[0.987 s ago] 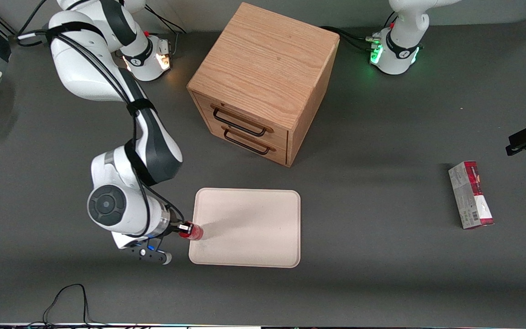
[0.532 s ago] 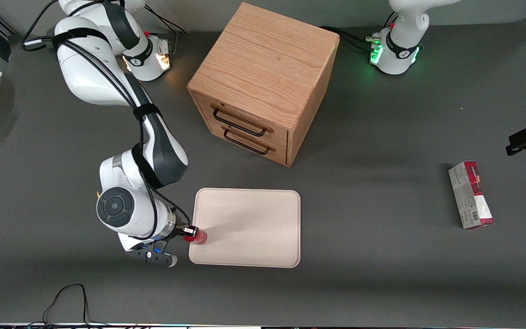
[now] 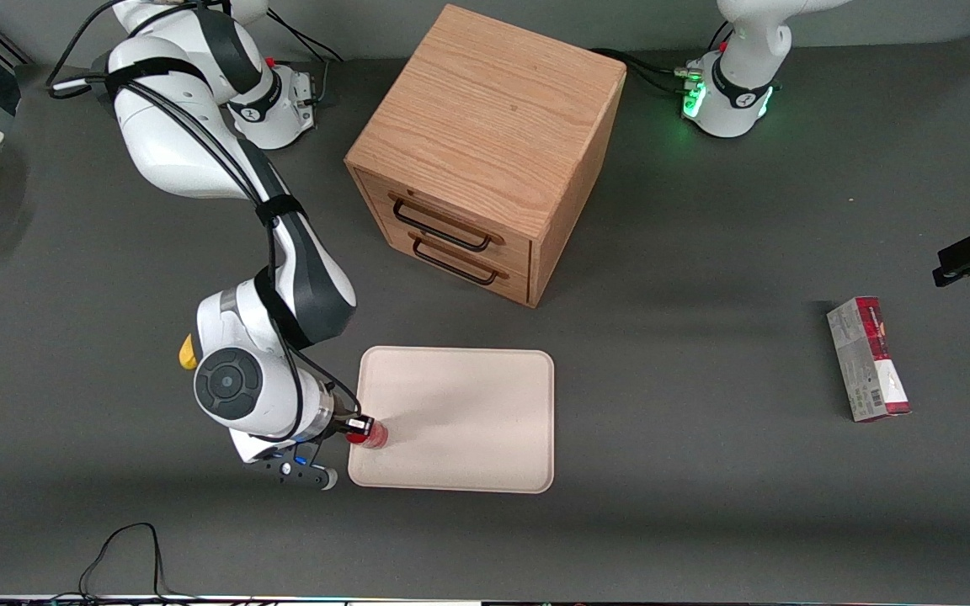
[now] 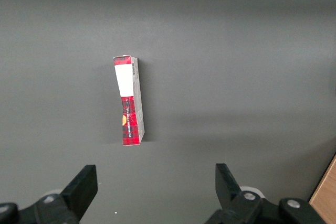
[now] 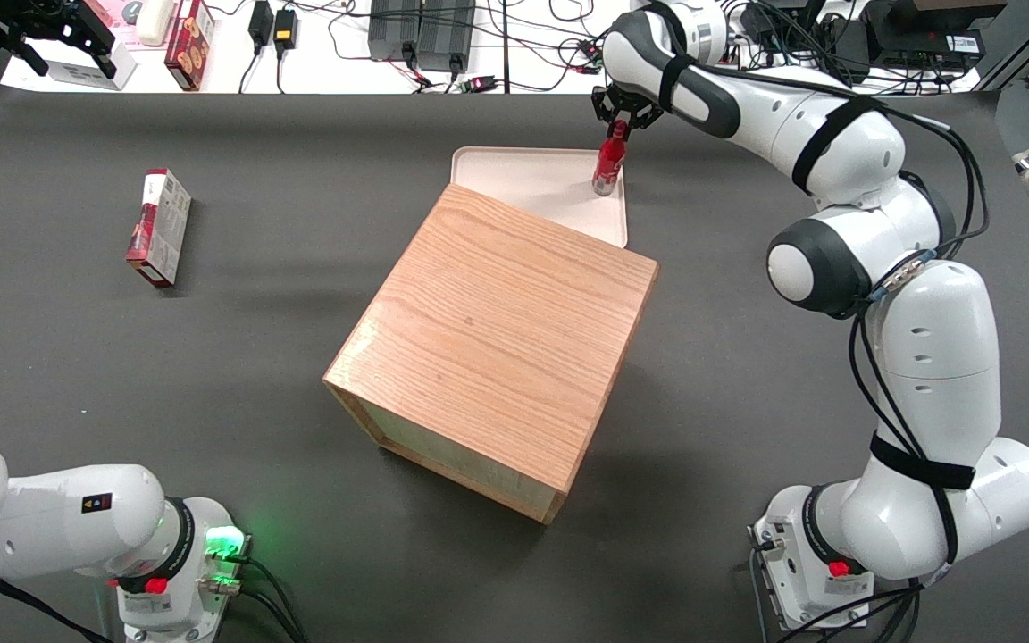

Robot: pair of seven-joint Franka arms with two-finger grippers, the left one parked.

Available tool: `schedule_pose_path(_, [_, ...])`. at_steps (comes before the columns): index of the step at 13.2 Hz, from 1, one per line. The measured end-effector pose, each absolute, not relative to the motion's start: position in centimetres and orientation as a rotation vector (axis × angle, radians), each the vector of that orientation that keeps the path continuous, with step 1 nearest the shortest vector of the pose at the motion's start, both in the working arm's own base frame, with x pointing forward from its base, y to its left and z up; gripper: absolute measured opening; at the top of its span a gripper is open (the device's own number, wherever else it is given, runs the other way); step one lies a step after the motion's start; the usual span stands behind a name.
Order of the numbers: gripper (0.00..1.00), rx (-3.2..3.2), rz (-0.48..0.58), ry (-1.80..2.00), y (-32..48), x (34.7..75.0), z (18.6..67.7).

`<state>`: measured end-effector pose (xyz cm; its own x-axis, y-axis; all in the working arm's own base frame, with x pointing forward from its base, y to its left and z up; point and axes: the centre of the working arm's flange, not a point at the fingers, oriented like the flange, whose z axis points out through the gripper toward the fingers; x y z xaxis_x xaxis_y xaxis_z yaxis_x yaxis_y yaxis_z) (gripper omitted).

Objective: Place coke bottle on tray
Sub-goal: 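Lower the bottle onto the tray's corner and open the right gripper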

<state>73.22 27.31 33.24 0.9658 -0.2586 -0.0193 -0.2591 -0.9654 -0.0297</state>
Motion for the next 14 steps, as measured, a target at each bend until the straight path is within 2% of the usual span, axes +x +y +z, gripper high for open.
schedule_pose_path(2, [0.46, -3.091, 0.013, 0.402, 27.28, 73.27, 33.17])
schedule_pose_path(7, [1.00, -3.101, -0.007, 0.391, 27.55, 73.27, 33.43])
schedule_pose_path(14, [1.00, -3.101, -0.012, 0.390, 27.55, 73.30, 33.55])
